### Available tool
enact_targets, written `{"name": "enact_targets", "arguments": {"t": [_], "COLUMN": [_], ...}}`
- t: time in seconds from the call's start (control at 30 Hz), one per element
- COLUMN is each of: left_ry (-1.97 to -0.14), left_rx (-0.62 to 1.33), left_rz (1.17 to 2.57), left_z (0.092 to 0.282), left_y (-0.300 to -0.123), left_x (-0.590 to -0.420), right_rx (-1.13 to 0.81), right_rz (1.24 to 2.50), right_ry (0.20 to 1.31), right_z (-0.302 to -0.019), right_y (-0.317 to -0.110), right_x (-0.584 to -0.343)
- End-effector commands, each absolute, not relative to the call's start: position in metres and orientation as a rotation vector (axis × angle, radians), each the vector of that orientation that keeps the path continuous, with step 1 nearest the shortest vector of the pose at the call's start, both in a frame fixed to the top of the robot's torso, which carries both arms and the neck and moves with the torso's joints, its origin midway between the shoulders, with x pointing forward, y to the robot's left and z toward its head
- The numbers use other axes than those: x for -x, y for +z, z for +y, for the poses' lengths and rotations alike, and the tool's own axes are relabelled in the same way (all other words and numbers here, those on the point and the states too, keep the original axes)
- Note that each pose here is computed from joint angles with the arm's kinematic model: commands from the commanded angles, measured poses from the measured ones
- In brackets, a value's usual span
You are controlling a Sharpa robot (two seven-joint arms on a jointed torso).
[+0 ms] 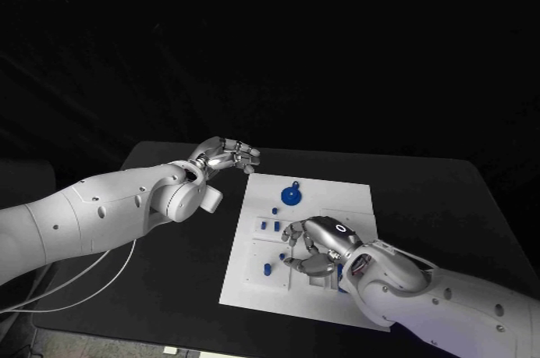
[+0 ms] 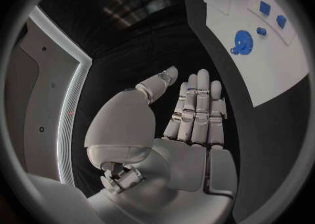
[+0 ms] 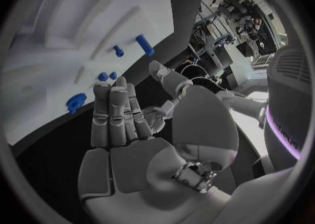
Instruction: Assemble the parts on the task board
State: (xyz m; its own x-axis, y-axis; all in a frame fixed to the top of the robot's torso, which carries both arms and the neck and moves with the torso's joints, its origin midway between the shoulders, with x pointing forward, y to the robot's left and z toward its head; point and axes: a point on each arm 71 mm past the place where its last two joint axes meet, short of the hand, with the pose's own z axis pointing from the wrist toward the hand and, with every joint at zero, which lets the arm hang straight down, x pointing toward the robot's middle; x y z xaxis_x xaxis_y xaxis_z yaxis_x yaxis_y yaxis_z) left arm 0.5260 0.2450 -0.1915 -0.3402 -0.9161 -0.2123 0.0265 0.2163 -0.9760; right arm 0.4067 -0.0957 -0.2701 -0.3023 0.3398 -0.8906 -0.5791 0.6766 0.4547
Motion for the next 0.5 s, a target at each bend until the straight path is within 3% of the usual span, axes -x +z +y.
{"name": "enact_targets", "arguments": {"t": [0.03, 0.3, 0.5], "left_ry": [-1.299, -1.285, -1.283], "left_rx": [0.861, 0.868, 0.873], "left_rz": [1.567, 1.565, 1.571], "left_z": [0.245, 0.248, 0.247], "left_y": [-0.191, -0.195, -0.199], "left_x": [-0.527, -0.529, -0.528], "right_rx": [0.056, -0.273, -0.372], "right_rz": [1.683, 1.961, 2.143], "right_ry": [1.041, 1.013, 0.881], "right_z": [-0.111, -0.170, -0.207], "right_y": [-0.255, -0.247, -0.250], "right_x": [-0.416, -0.441, -0.445]}}
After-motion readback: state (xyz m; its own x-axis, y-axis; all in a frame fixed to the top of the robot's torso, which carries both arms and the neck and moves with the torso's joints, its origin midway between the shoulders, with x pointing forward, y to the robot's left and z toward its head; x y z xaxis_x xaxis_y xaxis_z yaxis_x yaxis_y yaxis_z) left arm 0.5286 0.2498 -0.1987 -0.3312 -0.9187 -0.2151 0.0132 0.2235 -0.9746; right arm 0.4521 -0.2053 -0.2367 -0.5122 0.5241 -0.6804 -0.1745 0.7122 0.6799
